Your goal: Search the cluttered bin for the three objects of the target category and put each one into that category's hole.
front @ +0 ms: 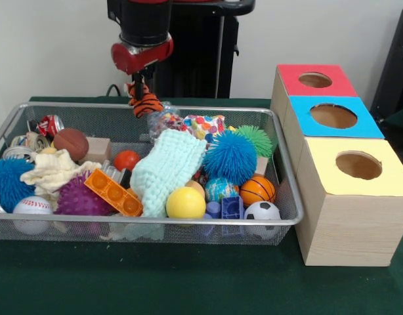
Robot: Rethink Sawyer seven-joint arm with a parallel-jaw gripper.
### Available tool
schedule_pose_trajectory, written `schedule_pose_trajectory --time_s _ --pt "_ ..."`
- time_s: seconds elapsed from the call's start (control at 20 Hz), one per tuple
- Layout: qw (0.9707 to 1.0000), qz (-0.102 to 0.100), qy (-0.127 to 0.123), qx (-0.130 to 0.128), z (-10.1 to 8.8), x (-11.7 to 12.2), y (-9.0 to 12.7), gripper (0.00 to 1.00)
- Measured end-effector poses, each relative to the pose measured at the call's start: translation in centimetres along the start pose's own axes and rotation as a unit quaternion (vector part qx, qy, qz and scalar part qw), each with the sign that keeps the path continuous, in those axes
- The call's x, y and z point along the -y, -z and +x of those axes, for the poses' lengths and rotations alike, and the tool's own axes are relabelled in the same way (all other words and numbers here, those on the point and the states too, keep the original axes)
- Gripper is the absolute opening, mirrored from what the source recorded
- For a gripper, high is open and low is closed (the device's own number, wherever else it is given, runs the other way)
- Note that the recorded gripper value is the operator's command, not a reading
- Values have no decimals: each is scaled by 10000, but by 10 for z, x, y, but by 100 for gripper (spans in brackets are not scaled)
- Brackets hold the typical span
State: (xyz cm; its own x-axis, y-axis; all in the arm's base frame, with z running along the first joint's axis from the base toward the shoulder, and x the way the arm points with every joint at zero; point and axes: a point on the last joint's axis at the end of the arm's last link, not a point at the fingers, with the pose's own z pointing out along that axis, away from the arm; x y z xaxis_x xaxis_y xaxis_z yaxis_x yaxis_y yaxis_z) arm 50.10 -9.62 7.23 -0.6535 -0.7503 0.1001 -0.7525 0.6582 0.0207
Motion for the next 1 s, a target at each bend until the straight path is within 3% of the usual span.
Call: schedule_pose_trajectory --time_s 0.25,0.55,0.7,1.0 --pt "9992 391 -36 -23 0 17 28 0" --pt "9978 657 -129 8 -4 32 51 0" --pt "9975 638 -304 68 -8 36 63 0" --pt "9952 260 -878 333 -31 30 94 0"
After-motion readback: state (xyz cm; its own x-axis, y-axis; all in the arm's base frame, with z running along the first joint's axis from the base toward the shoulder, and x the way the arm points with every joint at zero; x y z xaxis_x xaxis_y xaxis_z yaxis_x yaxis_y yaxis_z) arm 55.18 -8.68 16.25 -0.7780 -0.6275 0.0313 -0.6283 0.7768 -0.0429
